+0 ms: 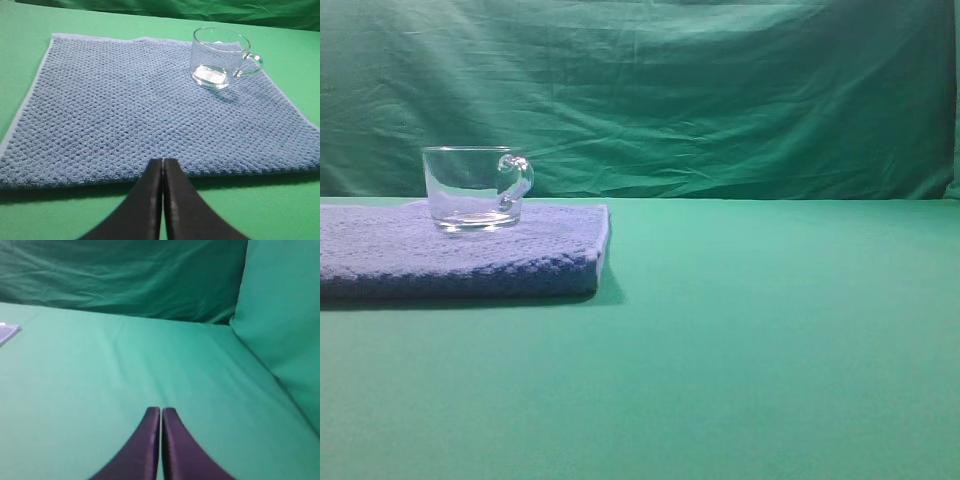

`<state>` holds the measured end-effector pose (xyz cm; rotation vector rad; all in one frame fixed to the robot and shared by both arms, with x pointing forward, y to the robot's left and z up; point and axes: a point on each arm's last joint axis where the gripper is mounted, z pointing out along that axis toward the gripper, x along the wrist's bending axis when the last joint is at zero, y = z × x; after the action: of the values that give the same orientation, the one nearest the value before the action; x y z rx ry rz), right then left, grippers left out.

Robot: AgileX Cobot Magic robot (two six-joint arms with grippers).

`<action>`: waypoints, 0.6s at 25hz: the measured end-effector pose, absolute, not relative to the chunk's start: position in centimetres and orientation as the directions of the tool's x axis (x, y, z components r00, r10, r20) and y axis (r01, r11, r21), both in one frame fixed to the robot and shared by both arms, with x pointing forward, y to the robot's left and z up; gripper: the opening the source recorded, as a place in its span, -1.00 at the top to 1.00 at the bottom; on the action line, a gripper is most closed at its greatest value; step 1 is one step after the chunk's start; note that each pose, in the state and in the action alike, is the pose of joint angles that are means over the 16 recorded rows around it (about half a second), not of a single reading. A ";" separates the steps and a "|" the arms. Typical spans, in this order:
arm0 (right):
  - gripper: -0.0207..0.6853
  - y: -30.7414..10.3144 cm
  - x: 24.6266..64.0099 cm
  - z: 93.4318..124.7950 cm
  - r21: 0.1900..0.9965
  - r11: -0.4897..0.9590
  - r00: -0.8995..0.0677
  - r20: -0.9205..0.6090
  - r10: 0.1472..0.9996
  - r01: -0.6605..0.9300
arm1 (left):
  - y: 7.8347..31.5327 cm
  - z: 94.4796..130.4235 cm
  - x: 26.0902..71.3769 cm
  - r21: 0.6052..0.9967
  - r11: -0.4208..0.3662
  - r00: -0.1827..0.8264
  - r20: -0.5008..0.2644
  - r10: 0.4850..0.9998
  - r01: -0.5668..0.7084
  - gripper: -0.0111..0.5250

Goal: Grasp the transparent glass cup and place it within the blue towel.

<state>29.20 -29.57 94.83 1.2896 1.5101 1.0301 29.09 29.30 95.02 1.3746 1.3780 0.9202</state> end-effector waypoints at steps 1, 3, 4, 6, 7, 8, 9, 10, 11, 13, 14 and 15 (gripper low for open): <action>0.94 -29.6 29.2 94.8 0.954 0.120 -0.081 -0.101 0.992 0.275 | 29.3 95.0 29.1 0.957 0.085 0.082 -0.112 0.990 0.276 0.96; 0.94 -29.6 29.2 94.6 0.950 0.121 -0.083 -0.101 0.991 0.287 | 29.3 95.0 29.1 0.957 0.085 0.082 -0.112 0.990 0.276 0.96; 0.94 -29.6 29.1 94.6 0.949 0.121 -0.083 -0.101 0.991 0.292 | 29.3 95.0 29.1 0.957 0.085 0.082 -0.112 0.990 0.276 0.96; 0.94 -29.6 29.1 94.5 0.947 0.121 -0.084 -0.101 0.991 0.299 | 29.3 95.0 29.1 0.957 0.085 0.082 -0.112 0.990 0.276 0.96; 0.94 -29.6 29.1 94.5 0.946 0.122 -0.085 -0.101 0.991 0.300 | 29.3 95.0 29.1 0.957 0.085 0.082 -0.112 0.990 0.276 0.96; 0.94 -29.6 29.1 94.5 0.946 0.122 -0.085 -0.101 0.991 0.301 | 29.3 95.0 29.1 0.957 0.085 0.082 -0.112 0.990 0.276 0.96; 0.94 -29.6 29.1 94.5 0.946 0.122 -0.085 -0.101 0.991 0.301 | 29.3 95.0 29.1 0.957 0.085 0.082 -0.112 0.990 0.276 0.96; 0.94 -29.6 29.1 94.5 0.946 0.122 -0.085 -0.101 0.991 0.301 | 29.3 95.0 29.1 0.957 0.085 0.082 -0.112 0.990 0.276 0.96; 0.94 -29.6 29.1 94.5 0.946 0.122 -0.085 -0.101 0.991 0.301 | 29.3 95.0 29.1 0.957 0.085 0.082 -0.112 0.990 0.276 0.96; 0.94 -29.6 29.1 94.5 0.946 0.122 -0.085 -0.101 0.991 0.301 | 29.3 95.0 29.1 0.957 0.085 0.082 -0.112 0.990 0.276 0.96; 0.94 -29.6 29.1 94.5 0.946 0.122 -0.085 -0.101 0.991 0.301 | 29.3 95.0 29.1 0.957 0.085 0.082 -0.112 0.990 0.276 0.96; 0.94 -29.6 29.1 94.5 0.946 0.122 -0.085 -0.101 0.991 0.301 | 29.3 95.0 29.1 0.957 0.085 0.082 -0.112 0.990 0.276 0.96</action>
<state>29.11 -29.57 94.50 1.3115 1.5384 1.0103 29.09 29.30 95.02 1.3746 1.3780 0.9202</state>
